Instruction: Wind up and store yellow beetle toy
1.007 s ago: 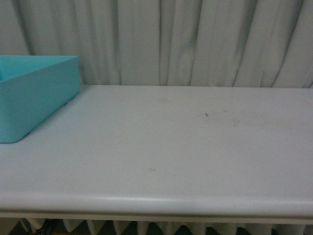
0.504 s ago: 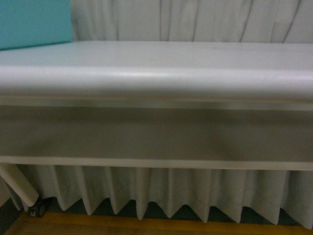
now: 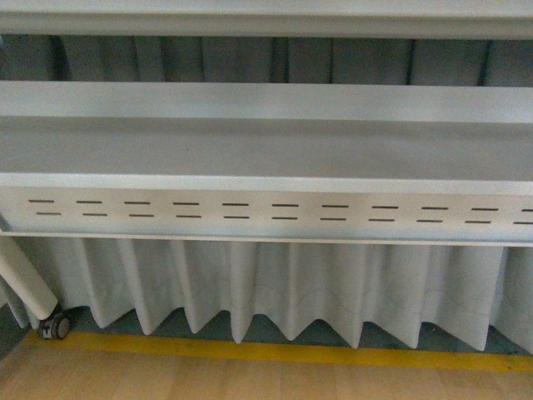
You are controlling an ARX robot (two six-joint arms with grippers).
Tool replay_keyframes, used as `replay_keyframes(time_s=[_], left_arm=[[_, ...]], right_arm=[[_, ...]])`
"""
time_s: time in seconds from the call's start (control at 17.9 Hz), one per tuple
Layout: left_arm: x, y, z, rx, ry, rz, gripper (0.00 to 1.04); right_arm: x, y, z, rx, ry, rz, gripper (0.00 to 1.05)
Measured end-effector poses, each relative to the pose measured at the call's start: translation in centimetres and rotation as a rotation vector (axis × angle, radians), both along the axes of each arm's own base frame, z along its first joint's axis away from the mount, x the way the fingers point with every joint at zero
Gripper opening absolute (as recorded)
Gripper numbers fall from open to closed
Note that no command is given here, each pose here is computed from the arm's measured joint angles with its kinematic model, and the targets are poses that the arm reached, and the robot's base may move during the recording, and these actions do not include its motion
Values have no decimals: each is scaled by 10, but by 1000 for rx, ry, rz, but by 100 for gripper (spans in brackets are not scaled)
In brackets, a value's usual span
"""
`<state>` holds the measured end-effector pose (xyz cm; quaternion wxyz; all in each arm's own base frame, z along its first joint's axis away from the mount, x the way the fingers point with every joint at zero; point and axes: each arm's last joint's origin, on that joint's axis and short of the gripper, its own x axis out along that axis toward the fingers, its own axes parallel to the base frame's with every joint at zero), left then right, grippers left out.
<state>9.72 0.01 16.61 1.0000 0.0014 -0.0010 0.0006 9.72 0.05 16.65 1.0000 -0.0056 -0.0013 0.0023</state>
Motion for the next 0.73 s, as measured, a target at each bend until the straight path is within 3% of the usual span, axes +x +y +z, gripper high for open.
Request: replay_keyframes(time_s=[0.73], left_arm=[[0,0,0,0,0,0,98]], right_arm=[[0,0,0,0,-1,0,98]])
